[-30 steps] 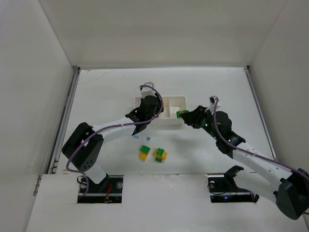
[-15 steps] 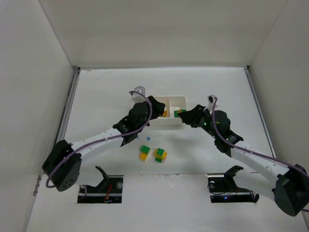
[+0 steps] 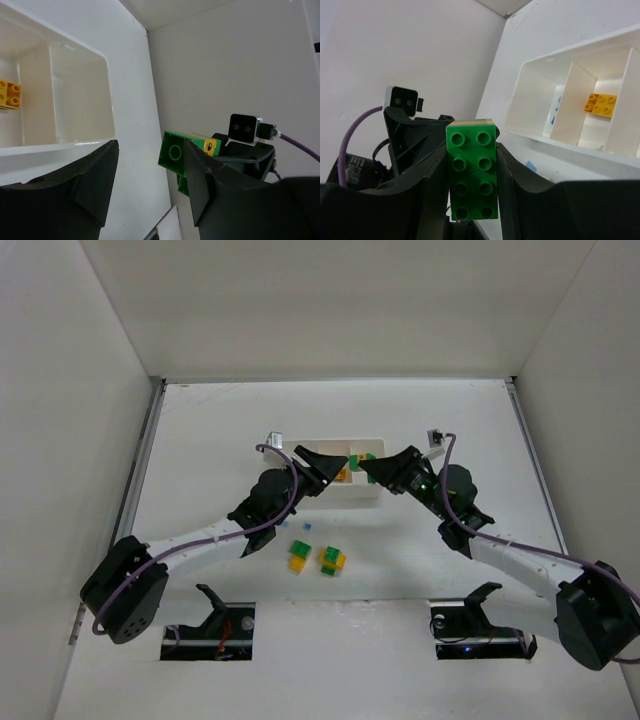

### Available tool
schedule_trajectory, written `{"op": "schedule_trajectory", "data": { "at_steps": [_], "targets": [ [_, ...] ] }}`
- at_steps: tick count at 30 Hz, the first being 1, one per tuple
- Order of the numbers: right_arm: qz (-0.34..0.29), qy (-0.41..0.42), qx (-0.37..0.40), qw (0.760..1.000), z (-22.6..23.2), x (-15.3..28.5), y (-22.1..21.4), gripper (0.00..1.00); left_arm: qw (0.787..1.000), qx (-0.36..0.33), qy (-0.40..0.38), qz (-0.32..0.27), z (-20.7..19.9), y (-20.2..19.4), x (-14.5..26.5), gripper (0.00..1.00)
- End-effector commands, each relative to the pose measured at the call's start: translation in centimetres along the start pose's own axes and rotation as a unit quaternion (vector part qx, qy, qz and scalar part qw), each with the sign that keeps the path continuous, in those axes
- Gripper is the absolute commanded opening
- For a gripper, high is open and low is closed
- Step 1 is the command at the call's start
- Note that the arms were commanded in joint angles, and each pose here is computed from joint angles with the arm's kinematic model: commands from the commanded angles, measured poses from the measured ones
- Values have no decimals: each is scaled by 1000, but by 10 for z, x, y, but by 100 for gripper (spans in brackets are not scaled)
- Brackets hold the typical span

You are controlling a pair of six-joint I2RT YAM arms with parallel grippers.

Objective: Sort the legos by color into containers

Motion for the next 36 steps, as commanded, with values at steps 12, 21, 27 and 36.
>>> {"op": "schedule_trajectory", "data": {
  "at_steps": [12, 21, 27, 36],
  "targets": [
    [-41, 79, -51, 995, 17, -6, 17, 25, 991, 61, -115, -17, -22, -2, 12, 50],
    [-21, 87, -67, 994, 14, -6, 11, 25, 990, 65, -127, -19, -22, -9, -2, 49],
    [-16, 100, -80, 992, 14, -5, 9, 25, 988, 70, -132, -36, -23, -7, -6, 43],
    [0, 126, -121, 985, 10, -9, 4, 25, 984, 86, -152, -40, -30, -11, -12, 42]
  ]
}}
Point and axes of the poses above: each gripper's point midway between its finger pads, its own x axis back along the fingers, its own z axis along the line the jaws close on, y = z × x, the point moved 10 cm from there along x, back along the fingers, and after that the axes turned 4 degrees about x, right-handed, at the moved point
